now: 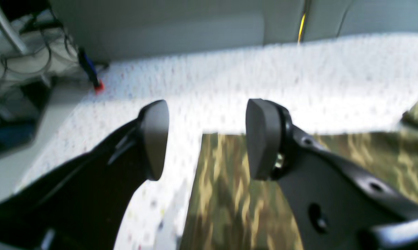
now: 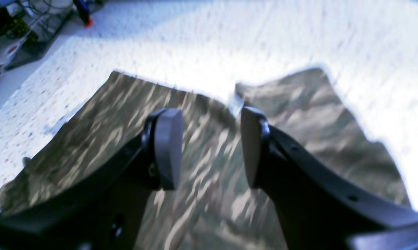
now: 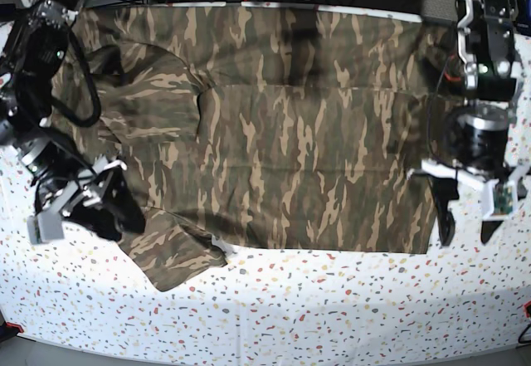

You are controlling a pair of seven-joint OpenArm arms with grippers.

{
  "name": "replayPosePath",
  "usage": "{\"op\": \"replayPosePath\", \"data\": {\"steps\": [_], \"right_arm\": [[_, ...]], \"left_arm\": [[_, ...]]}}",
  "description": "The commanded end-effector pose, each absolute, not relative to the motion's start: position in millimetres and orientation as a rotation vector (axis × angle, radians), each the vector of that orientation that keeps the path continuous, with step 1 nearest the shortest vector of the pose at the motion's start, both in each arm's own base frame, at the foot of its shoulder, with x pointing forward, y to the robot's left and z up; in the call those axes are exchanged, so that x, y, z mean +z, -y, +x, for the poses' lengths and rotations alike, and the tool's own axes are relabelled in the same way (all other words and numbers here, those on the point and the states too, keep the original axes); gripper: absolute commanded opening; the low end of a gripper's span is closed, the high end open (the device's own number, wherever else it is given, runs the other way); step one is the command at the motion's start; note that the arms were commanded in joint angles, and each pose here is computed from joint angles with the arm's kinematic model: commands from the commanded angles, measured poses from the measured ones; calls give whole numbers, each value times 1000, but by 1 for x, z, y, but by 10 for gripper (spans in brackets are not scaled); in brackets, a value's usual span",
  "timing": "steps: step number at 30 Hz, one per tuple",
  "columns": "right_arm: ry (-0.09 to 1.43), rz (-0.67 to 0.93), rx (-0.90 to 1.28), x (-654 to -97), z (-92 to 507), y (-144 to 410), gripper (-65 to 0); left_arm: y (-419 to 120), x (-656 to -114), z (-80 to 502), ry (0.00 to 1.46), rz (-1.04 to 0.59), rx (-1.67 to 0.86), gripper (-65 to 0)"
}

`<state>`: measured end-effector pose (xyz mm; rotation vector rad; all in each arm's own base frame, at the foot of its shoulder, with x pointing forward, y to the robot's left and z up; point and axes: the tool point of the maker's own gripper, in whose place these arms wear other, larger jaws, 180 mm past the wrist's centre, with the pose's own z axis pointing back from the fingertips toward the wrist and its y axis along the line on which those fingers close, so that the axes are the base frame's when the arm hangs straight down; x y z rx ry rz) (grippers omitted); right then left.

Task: Fold the T-shirt properly
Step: 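Move both grippers along the shirt sides to the hem corners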

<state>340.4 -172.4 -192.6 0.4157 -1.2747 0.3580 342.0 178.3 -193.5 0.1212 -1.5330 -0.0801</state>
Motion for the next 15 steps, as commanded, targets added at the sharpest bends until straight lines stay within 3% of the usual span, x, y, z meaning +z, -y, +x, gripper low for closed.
{"op": "replayPosePath", "data": {"steps": [1, 15], "right_arm": [[1342, 392, 384, -171, 346, 175, -383], [1400, 345, 404, -148, 360, 178, -383]], "left_arm": [[-180, -172, 349, 1597, 134, -80, -309], [-194, -119, 469, 1692, 48, -38, -309]]}}
